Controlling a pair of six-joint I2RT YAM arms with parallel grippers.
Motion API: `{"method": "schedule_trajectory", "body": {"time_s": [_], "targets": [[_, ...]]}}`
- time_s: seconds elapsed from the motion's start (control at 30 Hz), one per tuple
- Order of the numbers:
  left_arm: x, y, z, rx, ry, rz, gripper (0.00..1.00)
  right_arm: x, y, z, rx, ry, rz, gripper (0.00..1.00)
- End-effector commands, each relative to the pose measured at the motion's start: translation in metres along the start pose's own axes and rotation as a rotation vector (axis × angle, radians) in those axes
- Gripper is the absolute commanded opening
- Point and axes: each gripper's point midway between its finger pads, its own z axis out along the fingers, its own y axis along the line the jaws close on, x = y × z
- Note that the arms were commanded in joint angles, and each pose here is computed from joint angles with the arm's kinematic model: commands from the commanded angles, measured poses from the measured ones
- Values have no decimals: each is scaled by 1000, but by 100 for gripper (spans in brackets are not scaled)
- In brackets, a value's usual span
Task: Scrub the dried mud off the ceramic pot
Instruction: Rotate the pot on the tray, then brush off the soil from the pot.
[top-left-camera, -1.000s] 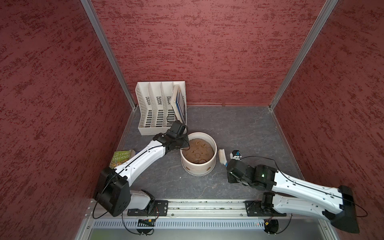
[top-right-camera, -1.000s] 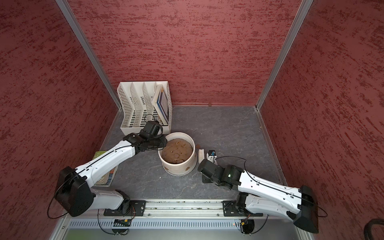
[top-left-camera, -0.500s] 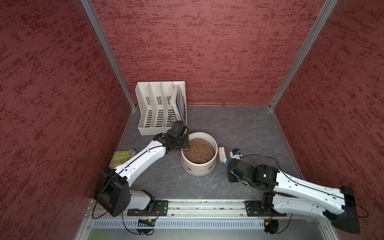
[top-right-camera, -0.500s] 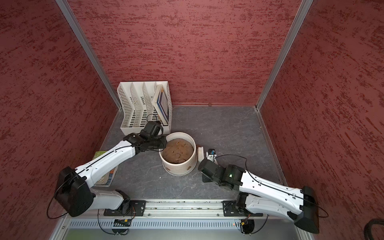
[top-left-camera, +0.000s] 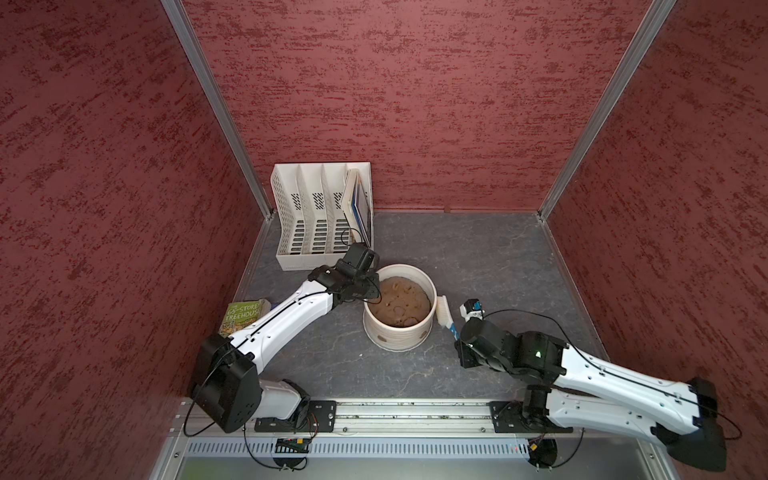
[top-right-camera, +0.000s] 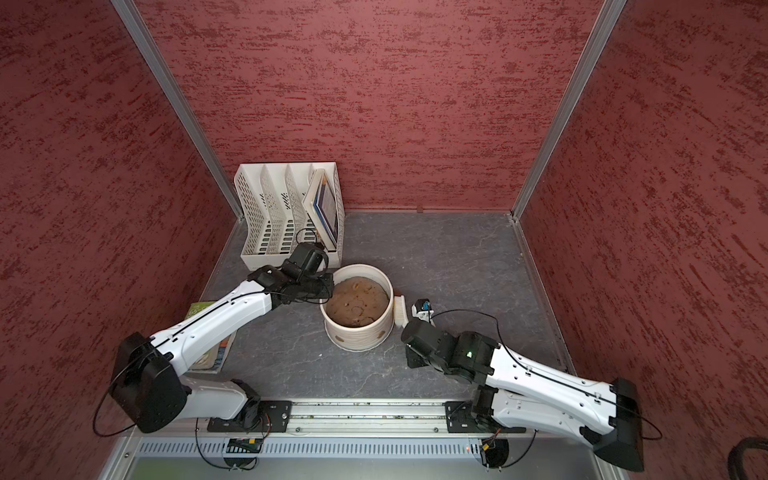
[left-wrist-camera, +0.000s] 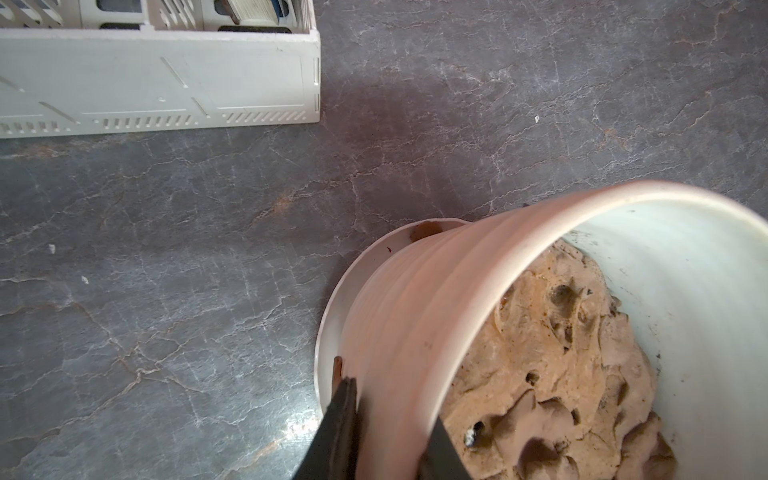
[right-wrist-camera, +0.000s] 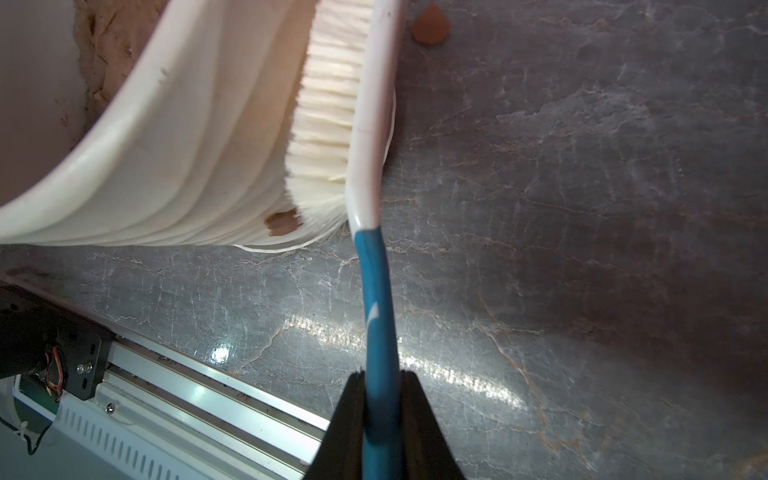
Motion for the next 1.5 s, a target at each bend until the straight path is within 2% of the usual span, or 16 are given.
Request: {"method": "schedule_trajectory", "body": {"time_s": [0.0,0.27,0.53,1.0,1.2,1.37,1.47], "targets": [[-15,-29,-6,120,-28,-56,0,-3,24,0,-98,-6,-30,0],[-12,-36,-6,134,-20,-25,0,0,33,20,-58,61,-41,0],[-9,-37,-6,132,-17,-12,0,11,-9,40,153,153,35,0],[-2,-23,-11,96,-16,-14,0,30,-77,44,356,226,182,0],[12,-4,-18,38,5,-47,0,20,-73,33,309,172,185,0],[33,15,-22,-4,27,-169,0,9,-64,25,234,105,199,0],[43,7,-22,26,29,-239,0,6,-59,23,203,85,207,0]]}}
